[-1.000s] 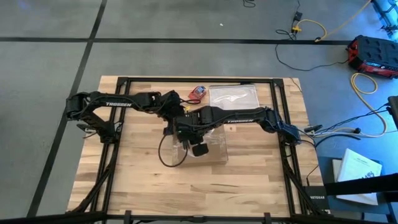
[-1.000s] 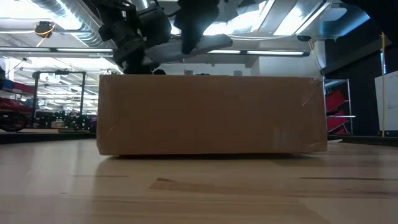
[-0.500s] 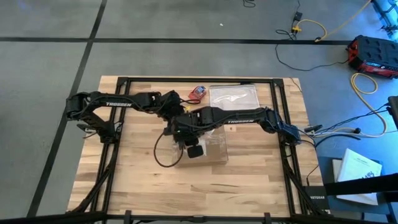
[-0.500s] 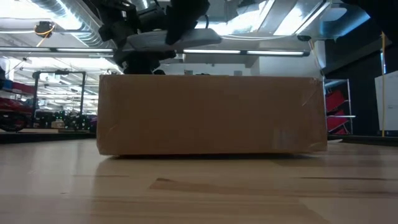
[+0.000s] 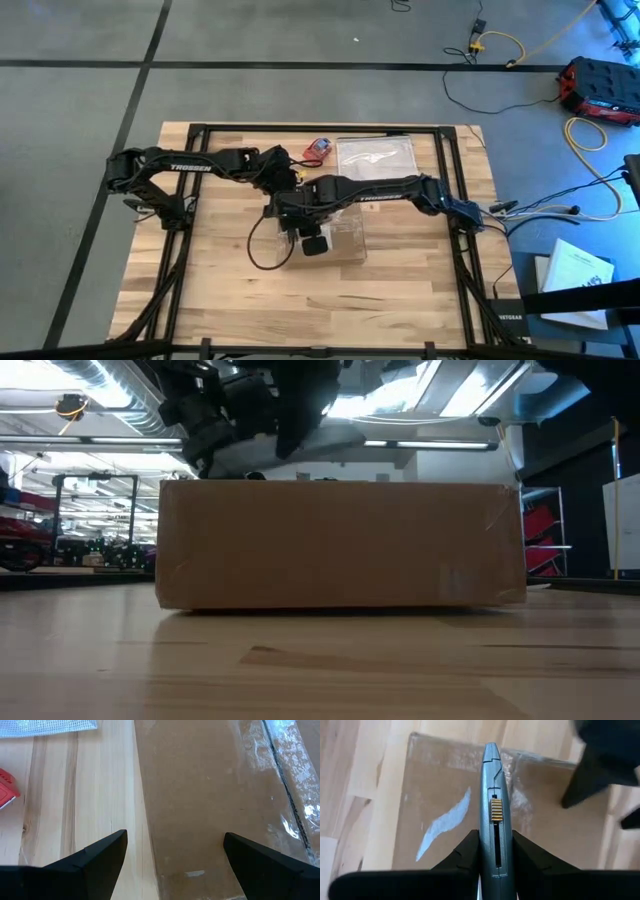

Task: Unpack boxes
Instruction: Open the box using the silver cutter

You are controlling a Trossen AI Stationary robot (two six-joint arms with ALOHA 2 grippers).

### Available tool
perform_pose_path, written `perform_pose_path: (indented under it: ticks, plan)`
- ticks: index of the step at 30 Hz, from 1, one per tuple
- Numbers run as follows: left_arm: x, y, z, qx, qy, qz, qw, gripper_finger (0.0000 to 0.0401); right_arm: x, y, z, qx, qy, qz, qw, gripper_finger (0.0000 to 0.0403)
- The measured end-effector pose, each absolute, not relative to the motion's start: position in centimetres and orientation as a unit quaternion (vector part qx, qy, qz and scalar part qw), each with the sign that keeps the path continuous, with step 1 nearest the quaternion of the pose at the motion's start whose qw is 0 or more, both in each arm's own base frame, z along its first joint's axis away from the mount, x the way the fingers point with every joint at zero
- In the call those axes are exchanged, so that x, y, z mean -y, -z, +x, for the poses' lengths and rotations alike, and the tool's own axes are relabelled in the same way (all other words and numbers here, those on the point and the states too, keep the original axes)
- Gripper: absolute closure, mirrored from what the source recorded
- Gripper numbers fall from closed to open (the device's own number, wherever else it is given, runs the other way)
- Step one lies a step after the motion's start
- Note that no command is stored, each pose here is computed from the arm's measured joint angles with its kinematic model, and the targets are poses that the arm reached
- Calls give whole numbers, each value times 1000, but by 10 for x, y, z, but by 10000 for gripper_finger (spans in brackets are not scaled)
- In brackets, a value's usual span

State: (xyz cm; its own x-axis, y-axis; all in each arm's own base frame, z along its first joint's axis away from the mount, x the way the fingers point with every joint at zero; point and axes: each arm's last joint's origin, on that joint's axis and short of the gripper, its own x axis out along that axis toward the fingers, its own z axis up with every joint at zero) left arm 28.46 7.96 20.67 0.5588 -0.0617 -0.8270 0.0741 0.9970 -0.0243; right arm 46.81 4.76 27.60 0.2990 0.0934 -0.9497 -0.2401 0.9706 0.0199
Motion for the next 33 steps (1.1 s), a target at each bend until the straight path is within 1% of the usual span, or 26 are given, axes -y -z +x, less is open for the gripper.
perform_pose_path:
  ticks: [4, 14, 22, 33]
  plan:
    - [-80, -207, 285, -468, 38, 6, 883, 80, -48, -270, 470, -588, -96, -64, 800, 339]
    - [-80, -207, 284, -469, 37, 4, 883, 80, -47, -269, 473, -583, -85, -63, 805, 339]
    - [-80, -207, 284, -469, 35, -1, 882, 80, -39, -269, 473, -586, -58, -56, 806, 339]
    - [-80, -207, 284, -469, 36, 3, 882, 80, -37, -269, 471, -596, -56, -54, 799, 339]
